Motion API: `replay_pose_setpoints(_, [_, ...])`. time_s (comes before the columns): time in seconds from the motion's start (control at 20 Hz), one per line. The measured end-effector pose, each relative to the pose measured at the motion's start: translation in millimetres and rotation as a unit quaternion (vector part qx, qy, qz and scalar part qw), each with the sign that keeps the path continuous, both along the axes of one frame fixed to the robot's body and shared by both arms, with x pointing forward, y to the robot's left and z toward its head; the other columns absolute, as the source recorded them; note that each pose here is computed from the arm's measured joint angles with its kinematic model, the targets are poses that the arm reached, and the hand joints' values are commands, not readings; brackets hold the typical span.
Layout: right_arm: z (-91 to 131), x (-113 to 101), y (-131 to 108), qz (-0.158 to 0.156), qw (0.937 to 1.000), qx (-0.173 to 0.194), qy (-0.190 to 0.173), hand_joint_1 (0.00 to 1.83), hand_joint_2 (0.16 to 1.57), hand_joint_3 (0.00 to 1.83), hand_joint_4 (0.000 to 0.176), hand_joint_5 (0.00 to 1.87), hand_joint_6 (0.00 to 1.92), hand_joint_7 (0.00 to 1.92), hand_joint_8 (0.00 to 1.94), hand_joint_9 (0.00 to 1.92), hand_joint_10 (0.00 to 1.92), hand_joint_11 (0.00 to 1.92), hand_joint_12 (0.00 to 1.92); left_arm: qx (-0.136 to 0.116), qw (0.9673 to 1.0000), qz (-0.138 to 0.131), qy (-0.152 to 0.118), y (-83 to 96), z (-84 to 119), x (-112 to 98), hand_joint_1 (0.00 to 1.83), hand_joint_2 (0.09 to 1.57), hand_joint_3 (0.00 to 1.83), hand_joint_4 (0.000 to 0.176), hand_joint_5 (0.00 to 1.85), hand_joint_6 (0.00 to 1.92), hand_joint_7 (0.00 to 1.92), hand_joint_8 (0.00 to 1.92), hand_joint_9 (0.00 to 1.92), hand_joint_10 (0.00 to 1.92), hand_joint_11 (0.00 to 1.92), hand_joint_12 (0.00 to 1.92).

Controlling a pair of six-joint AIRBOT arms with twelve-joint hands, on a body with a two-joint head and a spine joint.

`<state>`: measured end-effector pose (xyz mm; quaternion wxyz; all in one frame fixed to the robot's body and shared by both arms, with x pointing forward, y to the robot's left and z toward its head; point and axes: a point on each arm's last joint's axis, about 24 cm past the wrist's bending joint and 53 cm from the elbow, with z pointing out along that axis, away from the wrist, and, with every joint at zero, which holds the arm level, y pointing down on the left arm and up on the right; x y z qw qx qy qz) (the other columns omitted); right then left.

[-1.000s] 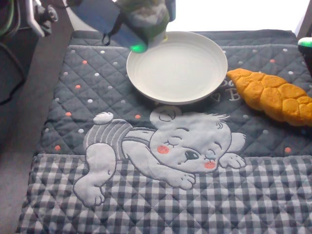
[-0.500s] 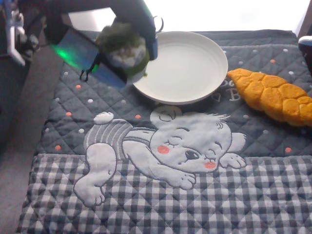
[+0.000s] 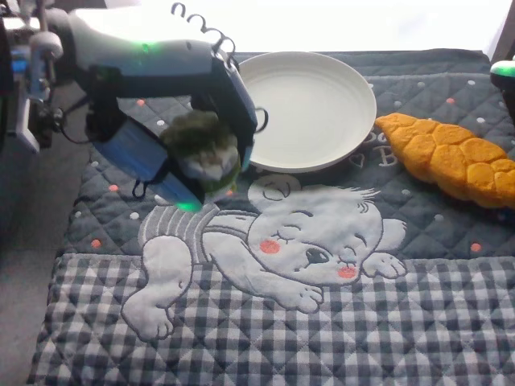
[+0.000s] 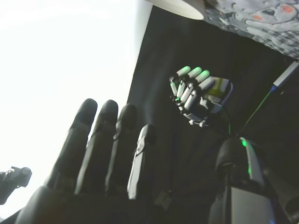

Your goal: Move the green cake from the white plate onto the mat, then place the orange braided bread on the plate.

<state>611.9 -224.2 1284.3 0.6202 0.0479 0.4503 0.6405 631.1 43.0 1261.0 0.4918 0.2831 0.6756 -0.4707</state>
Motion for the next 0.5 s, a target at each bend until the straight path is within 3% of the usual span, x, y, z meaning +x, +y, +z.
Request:
replay_pose_setpoints(0.05, [0, 0, 0, 0.000, 1.0000, 0.000, 0.000, 0.70, 0.82, 0.00, 0.176, 0.45, 0.00, 0.57, 0.00, 0.48, 0.00, 0.31, 0.14, 0.007, 1.0000, 0.000, 0.005, -1.7, -8, 0, 1.26, 1.09, 0.00, 0.000, 1.23, 0.32, 0.94, 1.26, 0.66, 1.23, 0.49, 1.61])
replay_pose_setpoints(0.15, [0, 0, 0, 0.000, 1.0000, 0.000, 0.000, 0.70, 0.83, 0.01, 0.176, 0.45, 0.00, 0.58, 0.00, 0.47, 0.00, 0.32, 0.14, 0.020, 0.9997, -0.003, 0.015, -5.3, -23, -2, 1.26, 1.05, 0.00, 0.000, 1.22, 0.40, 1.08, 1.01, 0.77, 1.07, 0.49, 1.57])
replay_pose_setpoints(0.3, [0, 0, 0, 0.000, 1.0000, 0.000, 0.000, 0.70, 0.81, 0.00, 0.176, 0.48, 0.01, 0.60, 0.01, 0.46, 0.00, 0.33, 0.13, 0.023, 0.9994, 0.000, 0.028, -5.4, -38, -3, 1.25, 1.03, 0.00, 0.000, 1.22, 0.47, 1.16, 0.80, 0.85, 0.82, 0.48, 1.47])
replay_pose_setpoints(0.35, [0, 0, 0, 0.000, 1.0000, 0.001, 0.000, 0.70, 0.80, 0.00, 0.176, 0.47, 0.00, 0.61, 0.01, 0.45, 0.00, 0.34, 0.13, 0.032, 0.9992, 0.004, 0.023, -6.7, -46, -1, 1.25, 1.03, 0.00, 0.023, 1.22, 0.51, 1.16, 0.77, 0.84, 0.74, 0.49, 1.39])
replay_pose_setpoints(0.45, [0, 0, 0, 0.000, 1.0000, 0.002, 0.000, 0.71, 0.80, 0.00, 0.176, 0.48, 0.00, 0.60, 0.00, 0.44, 0.00, 0.32, 0.11, 0.033, 0.9990, 0.012, 0.030, -9.2, -54, 4, 1.24, 1.04, 0.00, 0.043, 1.17, 0.61, 1.13, 0.78, 0.83, 0.67, 0.45, 1.42])
replay_pose_setpoints(0.5, [-1, 0, 1, 0.001, 1.0000, 0.001, 0.001, 0.71, 0.80, 0.00, 0.176, 0.47, 0.00, 0.59, 0.00, 0.44, 0.00, 0.32, 0.11, 0.032, 0.9987, 0.015, 0.036, -10.9, -58, 7, 1.24, 1.05, 0.00, 0.043, 1.16, 0.65, 1.10, 0.82, 0.82, 0.66, 0.43, 1.45])
